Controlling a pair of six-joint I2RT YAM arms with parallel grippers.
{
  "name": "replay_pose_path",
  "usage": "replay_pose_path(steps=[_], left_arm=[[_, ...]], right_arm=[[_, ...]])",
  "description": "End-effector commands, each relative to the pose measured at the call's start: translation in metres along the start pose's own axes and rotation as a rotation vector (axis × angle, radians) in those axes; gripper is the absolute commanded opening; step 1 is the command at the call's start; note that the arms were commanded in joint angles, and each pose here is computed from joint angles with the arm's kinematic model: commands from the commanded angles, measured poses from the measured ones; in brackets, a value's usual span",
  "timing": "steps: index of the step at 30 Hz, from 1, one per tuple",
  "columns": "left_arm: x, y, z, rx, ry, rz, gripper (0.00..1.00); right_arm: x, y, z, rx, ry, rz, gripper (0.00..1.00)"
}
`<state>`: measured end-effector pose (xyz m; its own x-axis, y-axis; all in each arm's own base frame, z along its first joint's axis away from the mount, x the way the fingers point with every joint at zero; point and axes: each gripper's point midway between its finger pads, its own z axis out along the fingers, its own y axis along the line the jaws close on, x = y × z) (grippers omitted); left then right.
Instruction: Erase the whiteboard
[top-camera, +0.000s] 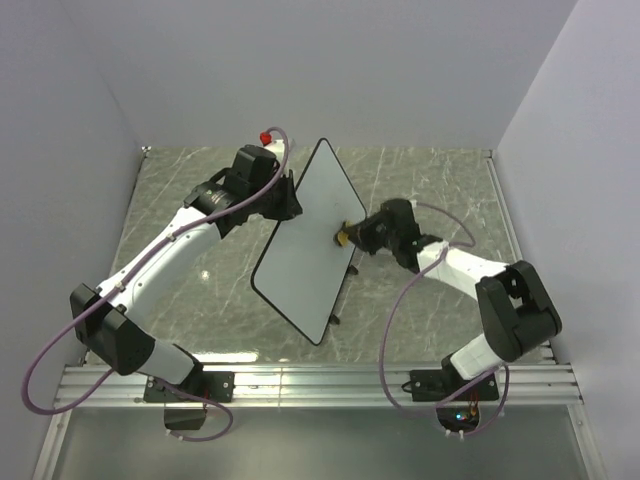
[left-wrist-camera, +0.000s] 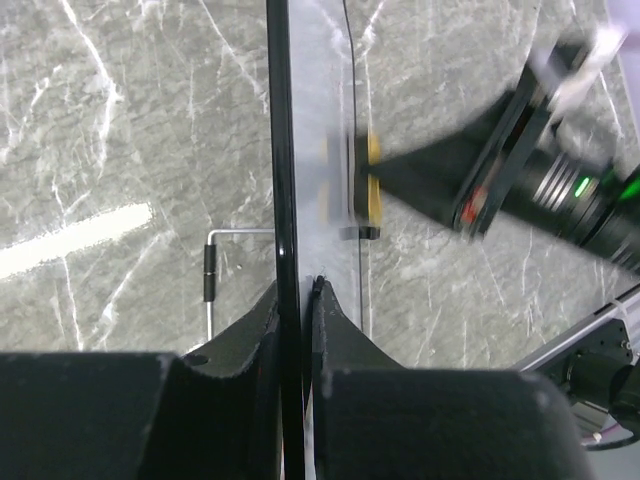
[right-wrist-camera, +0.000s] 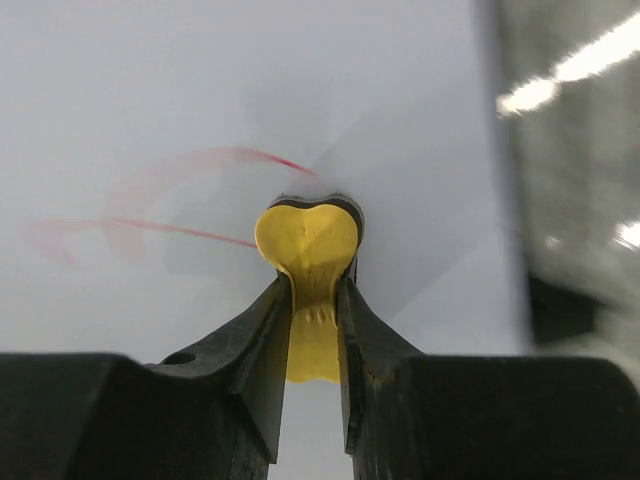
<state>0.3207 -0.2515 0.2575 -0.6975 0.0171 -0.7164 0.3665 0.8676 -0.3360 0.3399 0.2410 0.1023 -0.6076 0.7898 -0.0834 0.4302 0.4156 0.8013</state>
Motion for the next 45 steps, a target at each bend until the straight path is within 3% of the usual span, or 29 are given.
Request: replay_pose_path(steps=[1,5,10,16,23,28,39,45], left_arm=[[0.073,0.017,0.004,-0.072,0.276,0.148,0.0],[0.086,0.011,0.006,-0.082,0.311,0.183,0.0],[0.092,0.005,0.006,-0.079,0.325,0.217,0.0],[0.092,0.005,0.006,-0.077,0.321,0.22,0.0],[0.094,0.007,0.007,-0.077,0.324,0.227,0.0],[0.094,0.005,0.01,-0.071,0.324,0.229,0.0],[0.096,0.006,0.003,-0.062,0.316,0.232,0.0],[0.1,0.008,0.001,-0.063,0.317,0.236,0.0]], right_arm=[[-0.024,0.114,-0.008,-0.267,-0.027,-0.016,0.0],[-0.048,0.176,-0.006,-0.363,-0.042,-0.019,0.0],[-0.054,0.212,0.01,-0.391,-0.026,-0.036,0.0],[-0.047,0.169,0.022,-0.337,-0.009,0.008,0.0],[-0.021,0.035,0.023,-0.148,0.009,0.043,0.0],[-0.012,-0.013,0.024,-0.075,0.019,0.05,0.0],[-0.005,-0.036,0.03,-0.028,0.043,0.073,0.0],[-0.028,0.028,0.042,-0.128,0.027,0.065,0.0]])
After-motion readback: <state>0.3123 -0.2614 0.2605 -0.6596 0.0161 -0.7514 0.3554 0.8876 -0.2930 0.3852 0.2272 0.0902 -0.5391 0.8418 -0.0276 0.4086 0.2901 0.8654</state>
